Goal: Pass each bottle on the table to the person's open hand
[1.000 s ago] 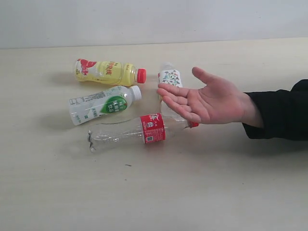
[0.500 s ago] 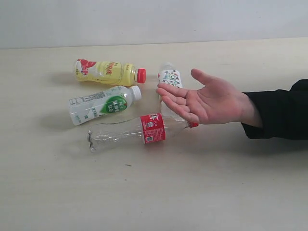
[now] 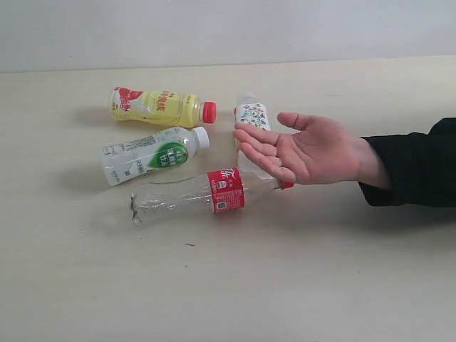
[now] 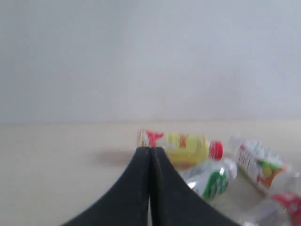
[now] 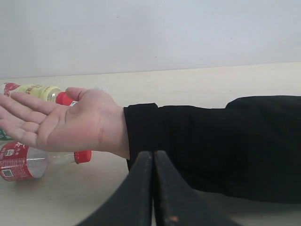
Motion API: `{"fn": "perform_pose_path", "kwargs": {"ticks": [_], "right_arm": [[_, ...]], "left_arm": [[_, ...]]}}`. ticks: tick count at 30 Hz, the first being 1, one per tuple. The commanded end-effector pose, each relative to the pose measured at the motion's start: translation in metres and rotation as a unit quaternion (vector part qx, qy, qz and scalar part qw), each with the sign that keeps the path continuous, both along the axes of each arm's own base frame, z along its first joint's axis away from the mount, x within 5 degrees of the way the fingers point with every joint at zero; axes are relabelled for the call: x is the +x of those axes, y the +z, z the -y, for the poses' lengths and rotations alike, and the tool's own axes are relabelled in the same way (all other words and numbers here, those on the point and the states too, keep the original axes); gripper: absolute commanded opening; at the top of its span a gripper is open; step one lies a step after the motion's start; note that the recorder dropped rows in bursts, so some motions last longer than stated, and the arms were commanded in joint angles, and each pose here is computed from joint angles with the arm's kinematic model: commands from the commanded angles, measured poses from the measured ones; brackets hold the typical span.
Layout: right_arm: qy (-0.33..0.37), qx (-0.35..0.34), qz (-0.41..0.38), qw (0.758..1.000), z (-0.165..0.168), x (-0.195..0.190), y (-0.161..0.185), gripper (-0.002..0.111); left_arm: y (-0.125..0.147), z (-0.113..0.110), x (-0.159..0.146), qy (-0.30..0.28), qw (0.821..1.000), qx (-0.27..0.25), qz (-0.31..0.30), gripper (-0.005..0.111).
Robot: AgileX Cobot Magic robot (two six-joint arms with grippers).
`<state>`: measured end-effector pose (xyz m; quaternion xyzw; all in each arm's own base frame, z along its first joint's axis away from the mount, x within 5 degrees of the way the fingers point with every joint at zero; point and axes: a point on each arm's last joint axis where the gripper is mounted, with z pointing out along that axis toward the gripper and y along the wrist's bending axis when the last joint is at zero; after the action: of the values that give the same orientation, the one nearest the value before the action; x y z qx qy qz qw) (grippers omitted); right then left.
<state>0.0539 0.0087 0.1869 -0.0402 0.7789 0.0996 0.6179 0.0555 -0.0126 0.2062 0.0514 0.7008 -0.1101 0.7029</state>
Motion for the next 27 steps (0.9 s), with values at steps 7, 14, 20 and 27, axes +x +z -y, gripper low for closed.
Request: {"fn": "perform_pose_path", "kwargs": {"ticks": [7,14,20,27], "right_arm": [[0.003,-0.003,0.004,1.0,0.0,0.0,-0.001,0.0],[0.003,-0.003,0.004,1.0,0.0,0.0,-0.001,0.0],[0.003,-0.003,0.004,1.0,0.0,0.0,-0.001,0.0],[0.003,-0.003,0.004,1.0,0.0,0.0,-0.001,0.0]], "left_arm": [[0.056,0.002,-0.022,-0.127,0.914,-0.303,0.241,0.0],[0.12,-0.012,-0.013,-0.027,0.922,-0.307,0.233,0.0],[0.145,0.003,0.046,0.02,0.973,-0.214,0.084,0.0],[0.125,0.043,0.13,-0.042,0.973,-0.055,-0.219,0.0]]}}
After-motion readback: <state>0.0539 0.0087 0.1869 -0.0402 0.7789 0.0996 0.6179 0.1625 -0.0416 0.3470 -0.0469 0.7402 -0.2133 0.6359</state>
